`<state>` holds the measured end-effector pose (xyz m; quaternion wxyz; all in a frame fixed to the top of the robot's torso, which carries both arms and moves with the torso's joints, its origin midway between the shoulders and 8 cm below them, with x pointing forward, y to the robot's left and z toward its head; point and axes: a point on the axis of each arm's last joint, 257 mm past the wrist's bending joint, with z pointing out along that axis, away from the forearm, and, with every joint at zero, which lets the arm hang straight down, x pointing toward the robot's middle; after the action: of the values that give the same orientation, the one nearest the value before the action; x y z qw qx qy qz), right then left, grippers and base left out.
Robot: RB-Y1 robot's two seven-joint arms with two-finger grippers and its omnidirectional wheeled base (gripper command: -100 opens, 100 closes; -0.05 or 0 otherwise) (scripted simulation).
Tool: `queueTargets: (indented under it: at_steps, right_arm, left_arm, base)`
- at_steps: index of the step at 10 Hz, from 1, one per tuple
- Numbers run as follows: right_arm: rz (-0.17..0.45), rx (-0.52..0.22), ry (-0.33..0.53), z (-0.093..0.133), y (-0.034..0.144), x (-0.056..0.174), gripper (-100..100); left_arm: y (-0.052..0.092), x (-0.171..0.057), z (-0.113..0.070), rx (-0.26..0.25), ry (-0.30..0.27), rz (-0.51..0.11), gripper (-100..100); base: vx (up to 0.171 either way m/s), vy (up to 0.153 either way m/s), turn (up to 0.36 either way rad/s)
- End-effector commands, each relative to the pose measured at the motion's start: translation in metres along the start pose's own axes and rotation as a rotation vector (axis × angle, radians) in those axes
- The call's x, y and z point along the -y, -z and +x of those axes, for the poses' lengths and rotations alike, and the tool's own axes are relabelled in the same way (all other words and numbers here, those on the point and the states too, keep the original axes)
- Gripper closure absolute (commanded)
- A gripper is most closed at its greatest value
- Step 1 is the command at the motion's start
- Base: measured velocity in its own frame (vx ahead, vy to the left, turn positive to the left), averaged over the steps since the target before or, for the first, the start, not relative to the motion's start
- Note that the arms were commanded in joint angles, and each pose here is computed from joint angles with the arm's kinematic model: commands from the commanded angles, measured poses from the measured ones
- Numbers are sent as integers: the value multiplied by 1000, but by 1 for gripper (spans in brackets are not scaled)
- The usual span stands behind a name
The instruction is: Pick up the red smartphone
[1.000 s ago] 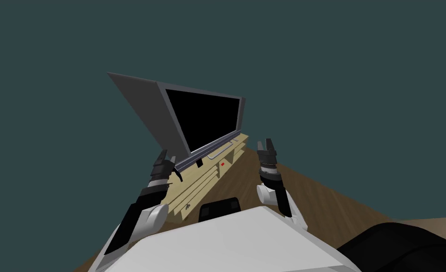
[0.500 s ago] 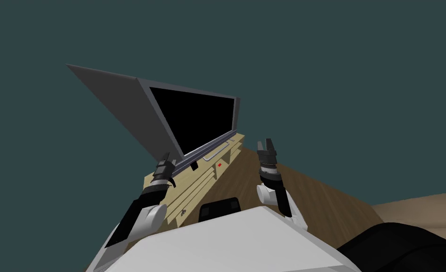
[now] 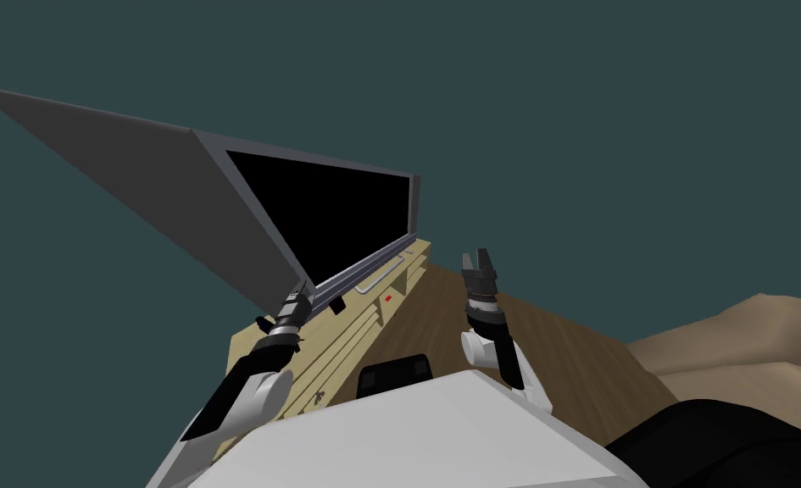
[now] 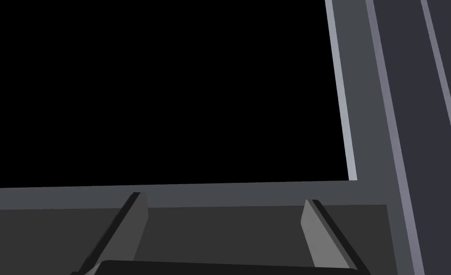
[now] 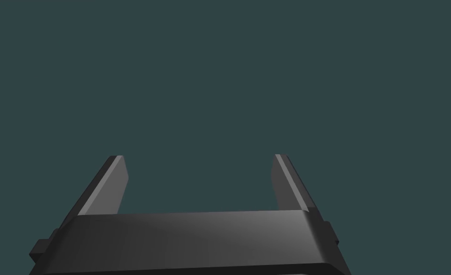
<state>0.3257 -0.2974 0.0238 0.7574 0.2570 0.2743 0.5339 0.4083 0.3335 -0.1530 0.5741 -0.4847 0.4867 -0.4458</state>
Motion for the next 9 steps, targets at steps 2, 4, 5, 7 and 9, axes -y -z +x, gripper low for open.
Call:
queueTargets:
  at_steps: [2,4,5,7,9]
  right_arm:
    - [0,0,0,0,0,0,0]
    - [0,0,0,0,0,0,0]
    - [0,0,0,0,0,0,0]
    - [0,0,0,0,0,0,0]
    - [0,0,0,0,0,0,0]
  left_arm:
    - [0,-25,-9,4,-10,-86,-100]
    - [1,-34,-7,-3,-10,-120,-100]
    - [4,-48,-14,0,-14,-169,-100]
    - [7,-64,-21,2,-17,-227,-100]
    - [13,-82,-27,1,-18,-292,-100]
  base:
    - [51,-36,-153]
    - [33,-25,-51]
    - [37,-31,-228]
    - [42,-32,-170]
    - [52,-34,-153]
